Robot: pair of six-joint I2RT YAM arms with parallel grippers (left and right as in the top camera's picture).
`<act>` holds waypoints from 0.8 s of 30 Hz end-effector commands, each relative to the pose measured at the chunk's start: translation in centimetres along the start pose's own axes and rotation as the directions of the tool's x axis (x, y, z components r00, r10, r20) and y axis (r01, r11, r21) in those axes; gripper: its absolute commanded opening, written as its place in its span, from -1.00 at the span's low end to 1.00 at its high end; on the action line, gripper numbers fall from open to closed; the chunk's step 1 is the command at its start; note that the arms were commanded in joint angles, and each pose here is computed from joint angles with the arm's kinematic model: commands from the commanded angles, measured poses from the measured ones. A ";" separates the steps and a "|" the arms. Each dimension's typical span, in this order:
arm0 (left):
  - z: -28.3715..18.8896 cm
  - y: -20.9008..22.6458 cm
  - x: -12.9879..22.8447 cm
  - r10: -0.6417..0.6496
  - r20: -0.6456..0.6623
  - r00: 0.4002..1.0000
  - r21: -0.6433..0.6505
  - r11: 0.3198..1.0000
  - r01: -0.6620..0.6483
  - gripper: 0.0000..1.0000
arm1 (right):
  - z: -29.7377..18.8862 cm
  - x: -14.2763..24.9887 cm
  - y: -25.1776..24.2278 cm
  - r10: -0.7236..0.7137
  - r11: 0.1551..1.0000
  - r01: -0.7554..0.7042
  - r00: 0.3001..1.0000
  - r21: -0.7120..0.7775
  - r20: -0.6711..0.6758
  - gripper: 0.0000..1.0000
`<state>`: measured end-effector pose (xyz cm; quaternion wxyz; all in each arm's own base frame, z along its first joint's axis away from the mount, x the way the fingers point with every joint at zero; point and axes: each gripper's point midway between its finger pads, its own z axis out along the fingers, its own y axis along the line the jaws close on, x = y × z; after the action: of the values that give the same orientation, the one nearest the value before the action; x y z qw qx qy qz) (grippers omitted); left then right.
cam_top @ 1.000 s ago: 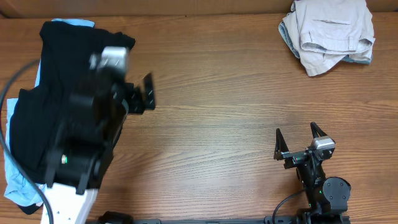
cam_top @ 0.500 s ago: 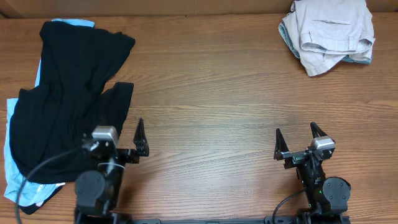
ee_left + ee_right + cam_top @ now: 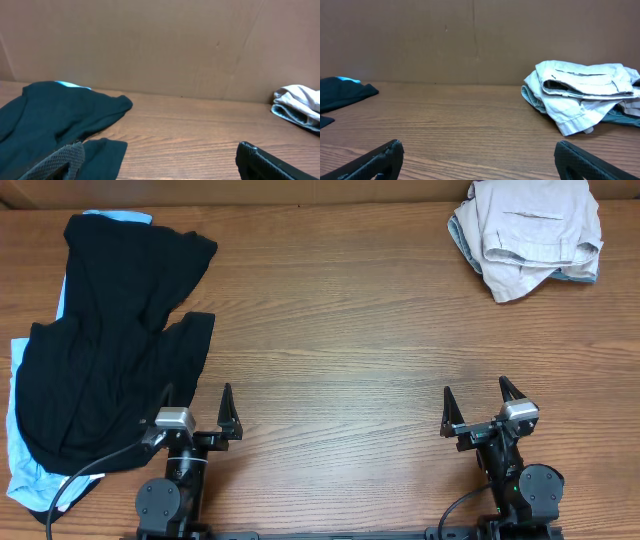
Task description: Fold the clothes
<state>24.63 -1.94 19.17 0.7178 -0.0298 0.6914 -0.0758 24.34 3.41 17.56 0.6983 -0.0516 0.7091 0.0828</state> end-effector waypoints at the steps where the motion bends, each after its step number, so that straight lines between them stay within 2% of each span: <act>1: -0.1 0.8 0.7 0.020 -0.003 1.000 -0.034 0.999 -0.020 1.00 | 0.0 0.2 0.1 -0.001 1.000 0.001 1.000 -0.003 0.004 1.00; 6: -0.3 1.2 3.5 0.027 -0.121 0.992 -0.025 0.999 -0.030 1.00 | 0.0 0.2 0.1 -0.001 1.000 0.001 1.000 -0.003 0.004 1.00; 24: -0.3 2.2 3.3 0.031 -0.112 0.993 -0.059 0.998 -0.037 1.00 | 0.0 0.2 0.1 -0.001 1.000 0.001 1.000 -0.003 0.004 1.00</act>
<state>24.63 -0.24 15.57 0.6752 -0.0426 0.7349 -0.0474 24.34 3.41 17.56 0.6983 -0.0516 0.7091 0.0828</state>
